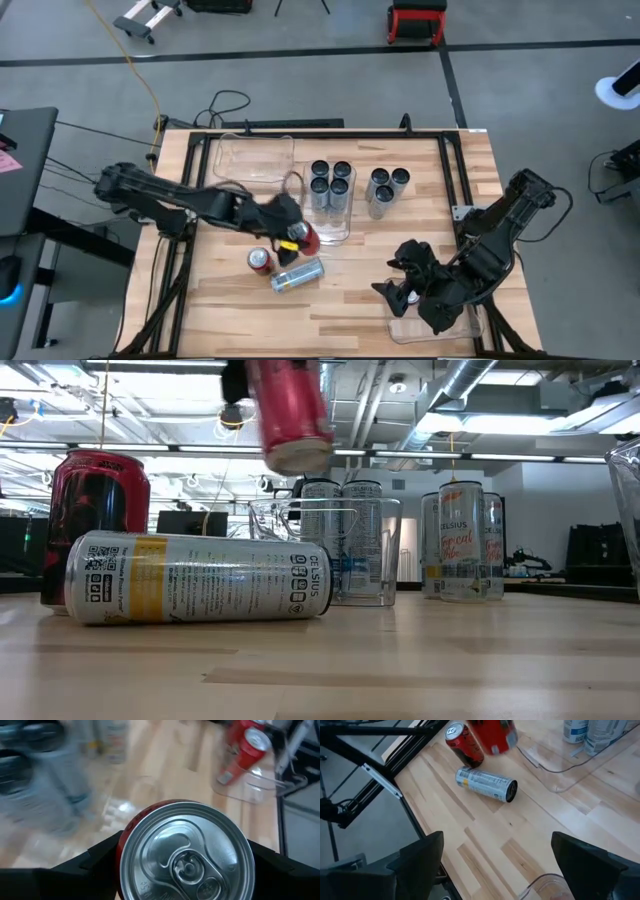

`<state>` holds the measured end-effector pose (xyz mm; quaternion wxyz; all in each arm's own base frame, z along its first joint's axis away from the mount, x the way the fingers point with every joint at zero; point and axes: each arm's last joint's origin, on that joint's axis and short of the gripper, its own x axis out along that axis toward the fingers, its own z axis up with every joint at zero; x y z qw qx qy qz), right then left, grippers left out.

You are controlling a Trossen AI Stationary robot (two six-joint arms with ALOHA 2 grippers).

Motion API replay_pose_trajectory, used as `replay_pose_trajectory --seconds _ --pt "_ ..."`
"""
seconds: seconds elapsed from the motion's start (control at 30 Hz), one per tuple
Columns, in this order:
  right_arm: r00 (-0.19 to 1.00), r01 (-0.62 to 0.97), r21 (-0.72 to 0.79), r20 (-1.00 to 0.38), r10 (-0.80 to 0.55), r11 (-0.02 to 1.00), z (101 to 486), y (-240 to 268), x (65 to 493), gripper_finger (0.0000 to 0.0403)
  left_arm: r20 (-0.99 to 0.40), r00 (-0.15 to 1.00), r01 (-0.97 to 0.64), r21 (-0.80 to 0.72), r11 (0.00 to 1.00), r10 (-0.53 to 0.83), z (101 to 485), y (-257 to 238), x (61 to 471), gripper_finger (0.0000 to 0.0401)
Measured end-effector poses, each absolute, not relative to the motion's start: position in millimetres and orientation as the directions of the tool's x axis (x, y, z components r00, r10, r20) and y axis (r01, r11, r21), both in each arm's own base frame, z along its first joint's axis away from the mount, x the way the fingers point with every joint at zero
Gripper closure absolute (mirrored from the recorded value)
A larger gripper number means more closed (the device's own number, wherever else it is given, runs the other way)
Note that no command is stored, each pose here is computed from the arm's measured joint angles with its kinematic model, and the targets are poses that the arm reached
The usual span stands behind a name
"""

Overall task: Sort soda cans
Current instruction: Put the red soda can into the bottom transparent bin

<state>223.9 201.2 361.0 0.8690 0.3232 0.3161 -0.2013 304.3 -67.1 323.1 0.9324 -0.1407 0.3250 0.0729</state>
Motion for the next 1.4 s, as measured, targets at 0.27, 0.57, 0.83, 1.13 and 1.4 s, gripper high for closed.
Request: replay_pose_trajectory --seconds 0.27,0.57,0.83,1.13,1.4 --pt "0.719 0.545 0.433 -0.681 -0.136 0.718 361 203 222 0.0017 -0.618 0.782 -0.054 -0.202 0.978 -0.084 307 -103 368 0.0105" --pt "0.696 0.517 0.427 -0.714 -0.073 0.742 360 207 219 0.0017 -0.670 0.736 -0.002 -0.148 0.989 -0.099 273 -128 414 0.0098" --pt "0.693 0.516 0.427 -0.717 -0.070 0.742 360 209 218 0.0017 -0.716 0.694 -0.001 -0.112 0.994 -0.079 229 -135 435 0.0096" --pt "0.661 0.498 0.387 -0.748 -0.051 0.776 354 212 212 0.0017 -0.731 0.679 0.001 -0.101 0.995 -0.075 209 -137 443 0.0081" --pt "0.615 0.523 0.306 -0.782 -0.103 0.795 333 209 214 0.0017 -0.732 0.677 0.016 -0.084 0.996 -0.073 223 -133 436 0.0047"
